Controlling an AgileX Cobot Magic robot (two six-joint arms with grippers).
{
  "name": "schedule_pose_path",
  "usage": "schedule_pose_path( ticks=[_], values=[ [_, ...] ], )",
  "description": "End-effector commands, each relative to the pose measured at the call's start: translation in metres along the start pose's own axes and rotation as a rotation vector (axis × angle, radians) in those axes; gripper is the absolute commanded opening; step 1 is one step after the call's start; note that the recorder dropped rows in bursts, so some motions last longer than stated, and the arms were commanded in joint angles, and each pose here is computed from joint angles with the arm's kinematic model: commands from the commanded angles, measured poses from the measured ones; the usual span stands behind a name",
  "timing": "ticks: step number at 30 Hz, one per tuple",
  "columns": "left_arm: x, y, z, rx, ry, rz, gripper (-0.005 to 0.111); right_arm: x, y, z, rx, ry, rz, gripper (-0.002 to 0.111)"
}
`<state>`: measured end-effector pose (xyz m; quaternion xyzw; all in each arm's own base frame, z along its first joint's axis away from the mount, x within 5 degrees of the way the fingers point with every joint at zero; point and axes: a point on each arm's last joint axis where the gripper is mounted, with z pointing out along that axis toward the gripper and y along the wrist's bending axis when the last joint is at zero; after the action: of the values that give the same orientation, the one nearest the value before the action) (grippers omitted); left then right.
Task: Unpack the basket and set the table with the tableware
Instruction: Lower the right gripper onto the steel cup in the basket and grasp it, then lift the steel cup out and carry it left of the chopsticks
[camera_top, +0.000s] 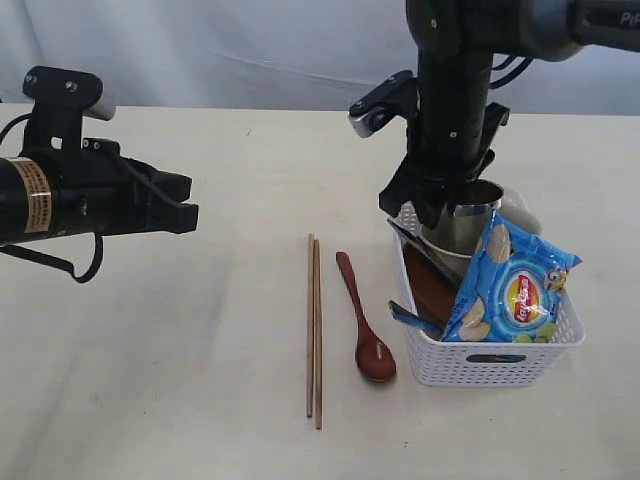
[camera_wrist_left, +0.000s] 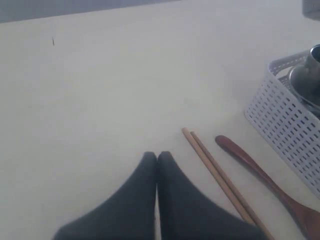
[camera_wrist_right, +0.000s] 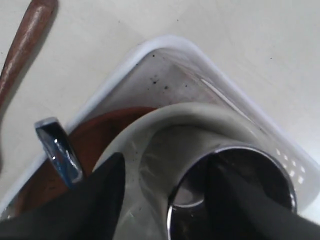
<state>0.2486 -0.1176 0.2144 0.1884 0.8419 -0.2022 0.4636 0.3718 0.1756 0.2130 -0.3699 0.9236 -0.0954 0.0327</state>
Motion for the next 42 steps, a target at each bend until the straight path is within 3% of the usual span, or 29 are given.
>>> schedule_pose_path(
  ticks=[1,7,15,24,26,29,30,34,37,38,42],
  values=[
    [0.000,0.000,-0.002,0.003,-0.006,0.008,0.000,-0.001,0.000,0.008,-0.010,0.019,0.005,0.031],
    [0.000,0.000,-0.002,0.003,-0.006,0.008,0.000,-0.001,0.000,0.007,-0.009,0.017,0.005,-0.001],
    [0.000,0.000,-0.002,0.003,-0.006,0.008,0.000,0.002,-0.002,-0.004,0.004,-0.008,0.011,0.000],
    [0.000,0.002,-0.002,-0.004,-0.006,0.003,0.000,0.013,-0.007,-0.045,0.034,-0.105,0.027,0.000],
    [-0.001,0.009,-0.006,-0.036,-0.011,-0.008,0.000,0.016,-0.006,-0.057,0.042,-0.134,0.025,0.000],
    [-0.005,0.032,-0.020,-0.178,-0.007,-0.063,0.000,0.020,0.001,-0.076,0.054,-0.181,0.011,0.000],
    [-0.007,0.052,-0.036,-0.306,-0.012,-0.132,0.000,0.020,0.011,-0.088,0.063,-0.212,-0.016,0.000],
    [-0.007,0.092,-0.082,-0.594,-0.017,-0.255,0.000,-0.011,0.056,-0.113,0.070,-0.363,-0.134,0.000],
    [-0.003,0.106,-0.097,-0.689,-0.008,-0.302,0.000,-0.043,0.092,-0.112,0.039,-0.468,-0.197,0.000],
    [-0.002,0.110,-0.101,-0.715,-0.003,-0.315,0.000,-0.063,0.115,-0.101,0.009,-0.502,-0.233,0.000],
    [-0.001,0.111,-0.102,-0.727,0.003,-0.320,0.000,-0.113,0.160,-0.066,-0.004,-0.591,-0.300,0.000]
  ],
)
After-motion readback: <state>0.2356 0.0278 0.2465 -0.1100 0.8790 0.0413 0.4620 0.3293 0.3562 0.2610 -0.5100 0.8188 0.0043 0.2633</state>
